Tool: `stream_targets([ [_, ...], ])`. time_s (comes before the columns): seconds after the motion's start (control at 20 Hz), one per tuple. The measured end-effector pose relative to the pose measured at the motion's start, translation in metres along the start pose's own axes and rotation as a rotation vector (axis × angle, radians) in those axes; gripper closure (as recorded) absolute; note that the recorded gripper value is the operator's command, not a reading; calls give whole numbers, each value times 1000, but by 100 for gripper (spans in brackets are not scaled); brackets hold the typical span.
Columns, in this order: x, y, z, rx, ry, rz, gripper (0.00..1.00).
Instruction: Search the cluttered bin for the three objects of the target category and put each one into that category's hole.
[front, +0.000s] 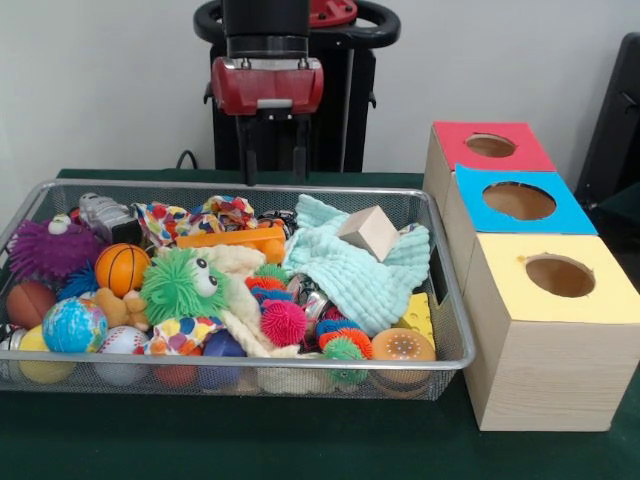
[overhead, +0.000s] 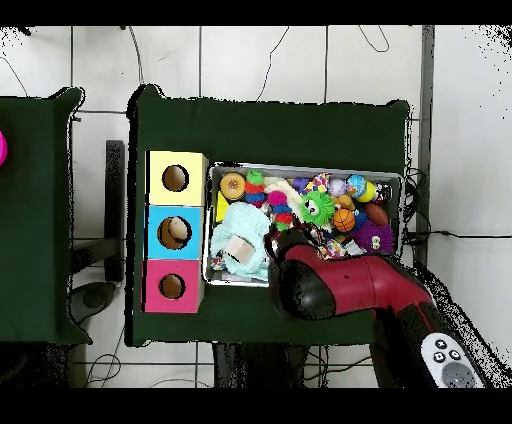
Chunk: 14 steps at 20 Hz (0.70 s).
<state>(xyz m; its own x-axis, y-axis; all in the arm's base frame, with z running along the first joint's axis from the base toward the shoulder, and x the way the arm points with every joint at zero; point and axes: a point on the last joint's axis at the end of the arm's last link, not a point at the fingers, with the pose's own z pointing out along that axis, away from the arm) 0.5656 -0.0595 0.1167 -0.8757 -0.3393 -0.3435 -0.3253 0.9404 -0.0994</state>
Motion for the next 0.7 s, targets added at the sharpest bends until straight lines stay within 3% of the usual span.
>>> stream_targets([
  [0.7,-8,65,29,-59,-77,-64,0],
])
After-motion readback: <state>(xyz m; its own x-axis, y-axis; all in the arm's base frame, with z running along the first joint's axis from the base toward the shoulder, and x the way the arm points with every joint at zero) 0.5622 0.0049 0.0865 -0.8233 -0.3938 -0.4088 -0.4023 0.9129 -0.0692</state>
